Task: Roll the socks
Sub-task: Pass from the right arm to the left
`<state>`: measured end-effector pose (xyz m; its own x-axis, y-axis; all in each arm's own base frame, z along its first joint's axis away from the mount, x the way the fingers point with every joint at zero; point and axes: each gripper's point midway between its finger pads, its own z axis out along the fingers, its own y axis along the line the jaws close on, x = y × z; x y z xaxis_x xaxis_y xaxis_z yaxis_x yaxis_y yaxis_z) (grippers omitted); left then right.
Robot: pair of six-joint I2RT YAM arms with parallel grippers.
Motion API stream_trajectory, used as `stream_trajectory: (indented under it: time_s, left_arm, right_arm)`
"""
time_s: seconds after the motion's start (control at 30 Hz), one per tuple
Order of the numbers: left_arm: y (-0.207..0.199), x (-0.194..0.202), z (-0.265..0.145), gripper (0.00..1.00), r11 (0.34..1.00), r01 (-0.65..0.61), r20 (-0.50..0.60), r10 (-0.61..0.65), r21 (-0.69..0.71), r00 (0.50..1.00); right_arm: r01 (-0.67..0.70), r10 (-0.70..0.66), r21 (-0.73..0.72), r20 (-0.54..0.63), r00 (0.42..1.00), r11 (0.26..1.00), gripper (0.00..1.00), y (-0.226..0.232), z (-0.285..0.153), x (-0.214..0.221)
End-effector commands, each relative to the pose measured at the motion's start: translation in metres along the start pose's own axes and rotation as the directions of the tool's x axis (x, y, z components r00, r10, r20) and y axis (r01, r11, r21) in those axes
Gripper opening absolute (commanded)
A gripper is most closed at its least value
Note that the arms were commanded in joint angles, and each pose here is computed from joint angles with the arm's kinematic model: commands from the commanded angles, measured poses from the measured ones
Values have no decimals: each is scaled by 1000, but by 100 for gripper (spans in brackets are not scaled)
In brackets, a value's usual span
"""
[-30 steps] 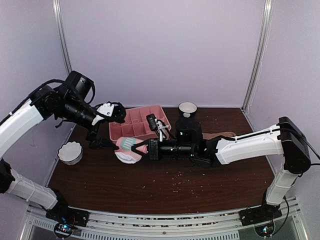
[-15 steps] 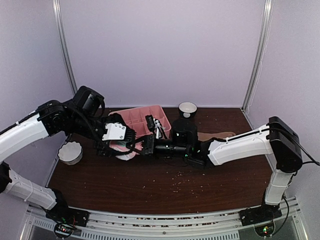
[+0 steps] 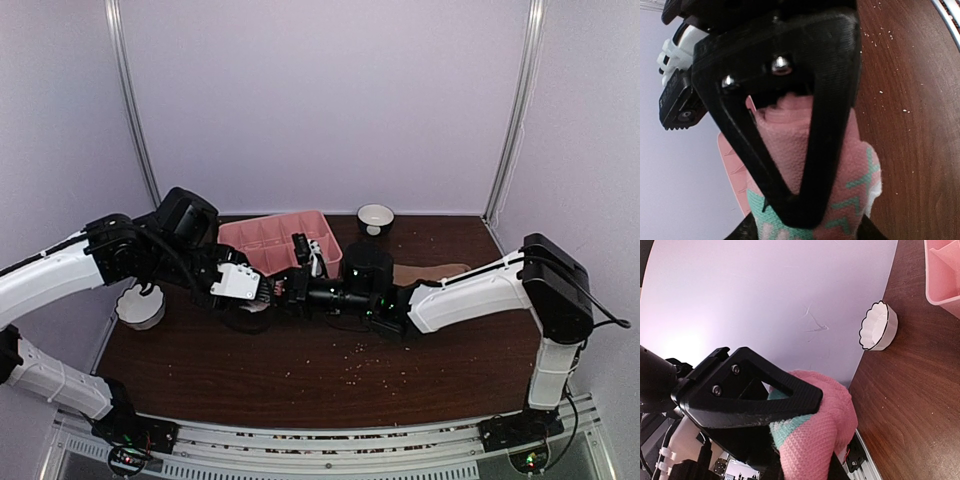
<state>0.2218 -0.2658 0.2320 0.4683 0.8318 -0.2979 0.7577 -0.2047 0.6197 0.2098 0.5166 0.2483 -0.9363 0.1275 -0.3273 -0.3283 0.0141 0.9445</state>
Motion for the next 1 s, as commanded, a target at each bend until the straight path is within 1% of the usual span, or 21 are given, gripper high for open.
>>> stream_trajectory:
  time_s: [0.0,0.03,0.13,0.23,0.33,0.37,0.4,0.47,0.5,0.53,0.6,0.67,0.77,0.97]
  left_arm:
    - [15,15,5,46,994,-33,-79,25,-103,997]
    - [15,18,6,45,994,-37,-91,28,-105,995]
    - [14,24,9,33,992,-47,-122,32,-116,992]
    - [10,28,9,25,994,-38,-135,24,-98,990]
    - [4,30,12,16,997,-11,-148,1,-71,989]
    - [4,32,13,16,997,-11,-158,-1,-77,988]
    - [5,34,13,20,995,-21,-164,5,-96,986]
    - [13,37,13,33,984,-61,-182,30,-166,983]
    - [20,40,12,38,976,-79,-202,37,-204,979]
    - [24,43,12,40,971,-93,-228,41,-222,973]
    - [33,46,8,40,957,-128,-260,59,-259,964]
    - [38,46,-1,39,941,-181,-270,102,-287,958]
    - [37,47,-11,38,924,-247,-287,162,-293,944]
    - [18,55,-19,40,906,-360,-319,282,-220,905]
  right_arm:
    - [-25,21,-118,-39,999,993,2,27,3,9]
    - [-28,24,-116,-41,999,993,4,27,4,9]
    - [-39,35,-107,-39,999,994,12,23,4,9]
    - [-47,44,-108,-29,999,993,18,22,2,7]
    - [-44,42,-121,-20,999,992,20,28,-1,4]
    - [-42,40,-125,-19,999,991,19,30,-1,3]
    - [-45,43,-141,-15,999,989,16,34,-2,2]
    - [-69,68,-184,-8,998,980,9,43,-4,-1]
    - [-84,86,-209,-1,996,974,6,49,-5,-3]
    - [-98,103,-233,8,995,968,4,53,-7,-5]
    - [-129,139,-280,14,990,951,0,59,-8,-8]
    - [-157,171,-312,17,985,937,0,62,-8,-10]
    - [-166,183,-328,22,983,930,0,66,-7,-10]
    - [-181,202,-351,23,979,919,0,70,-5,-9]
